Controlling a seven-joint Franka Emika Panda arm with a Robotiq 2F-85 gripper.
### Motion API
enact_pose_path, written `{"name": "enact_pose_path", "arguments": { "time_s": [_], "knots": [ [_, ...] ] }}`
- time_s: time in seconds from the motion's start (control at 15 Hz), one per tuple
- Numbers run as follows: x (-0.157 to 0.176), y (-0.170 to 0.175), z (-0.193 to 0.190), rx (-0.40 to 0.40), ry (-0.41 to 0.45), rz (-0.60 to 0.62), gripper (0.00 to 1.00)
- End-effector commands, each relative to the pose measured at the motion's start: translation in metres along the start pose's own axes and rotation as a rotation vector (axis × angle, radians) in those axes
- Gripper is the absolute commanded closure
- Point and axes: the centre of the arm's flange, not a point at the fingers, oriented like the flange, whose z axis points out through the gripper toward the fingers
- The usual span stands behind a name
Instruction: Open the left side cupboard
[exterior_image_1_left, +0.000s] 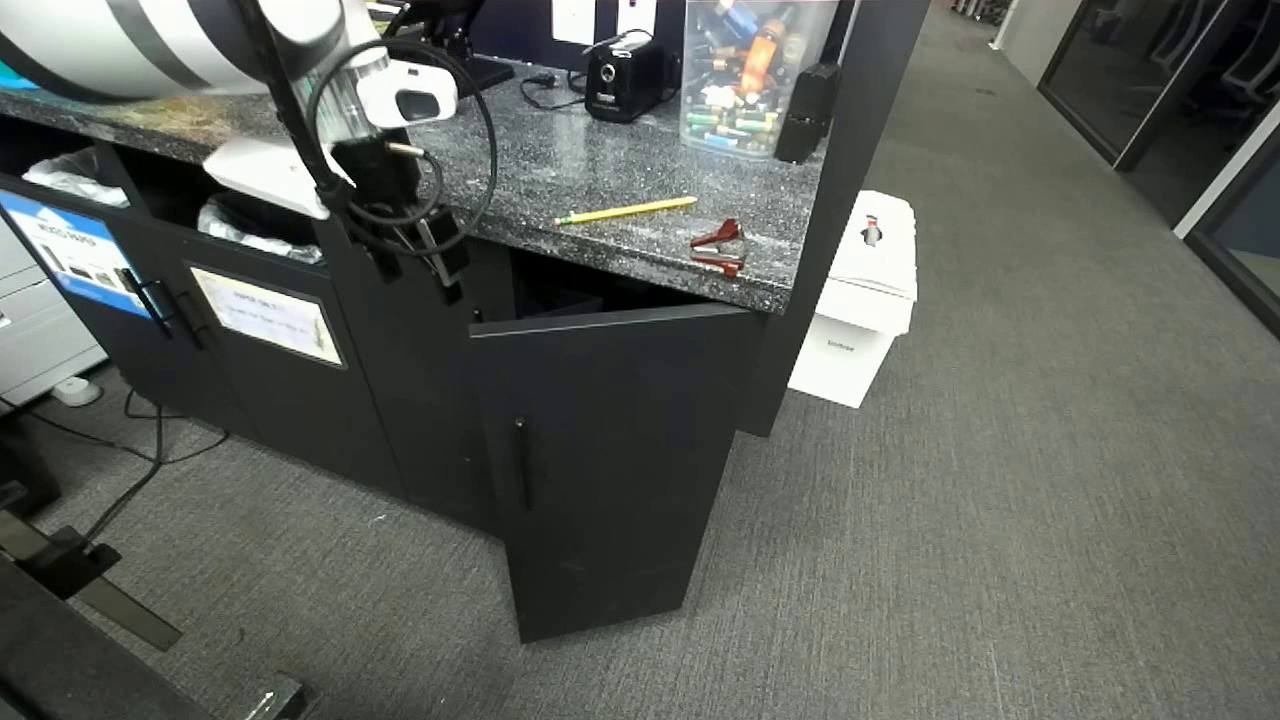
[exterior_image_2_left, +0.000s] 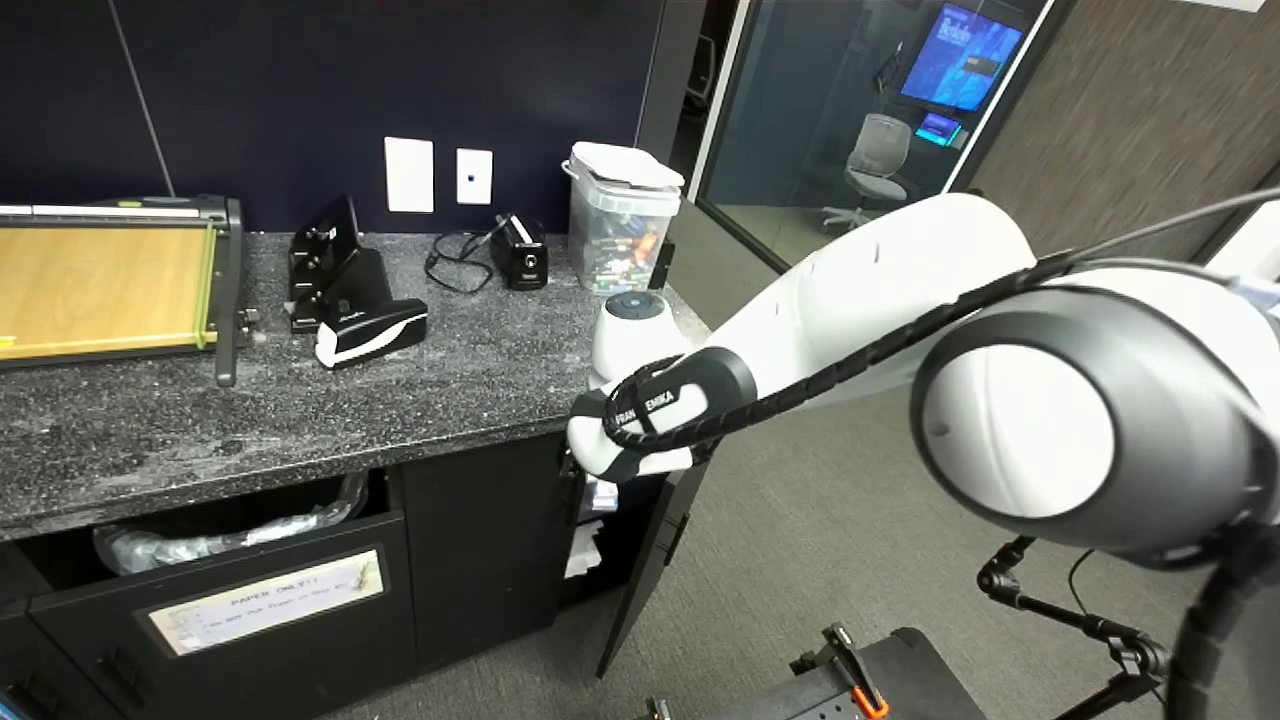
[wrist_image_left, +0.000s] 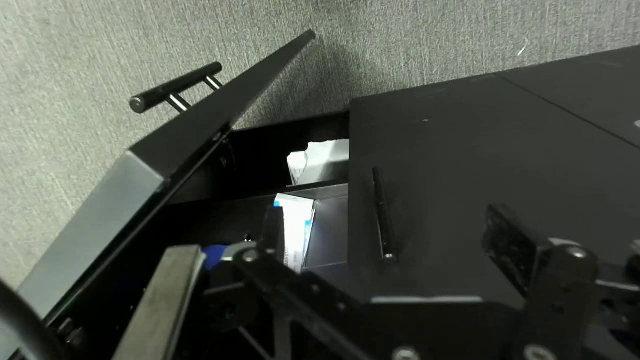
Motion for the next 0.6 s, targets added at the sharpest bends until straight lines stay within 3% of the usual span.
{"name": "enact_pose_path", "arguments": {
  "time_s": [0.0, 0.33, 0.53],
  "knots": [
    [0.016, -0.008, 0.069, -0.029, 0.066, -0.040, 0.00],
    [-0.012, -0.016, 0.140, -0.068, 0.110, -0.108, 0.00],
    [-0.016, -0.023, 0.165, -0.102, 0.185, -0.162, 0.00]
  ]
}}
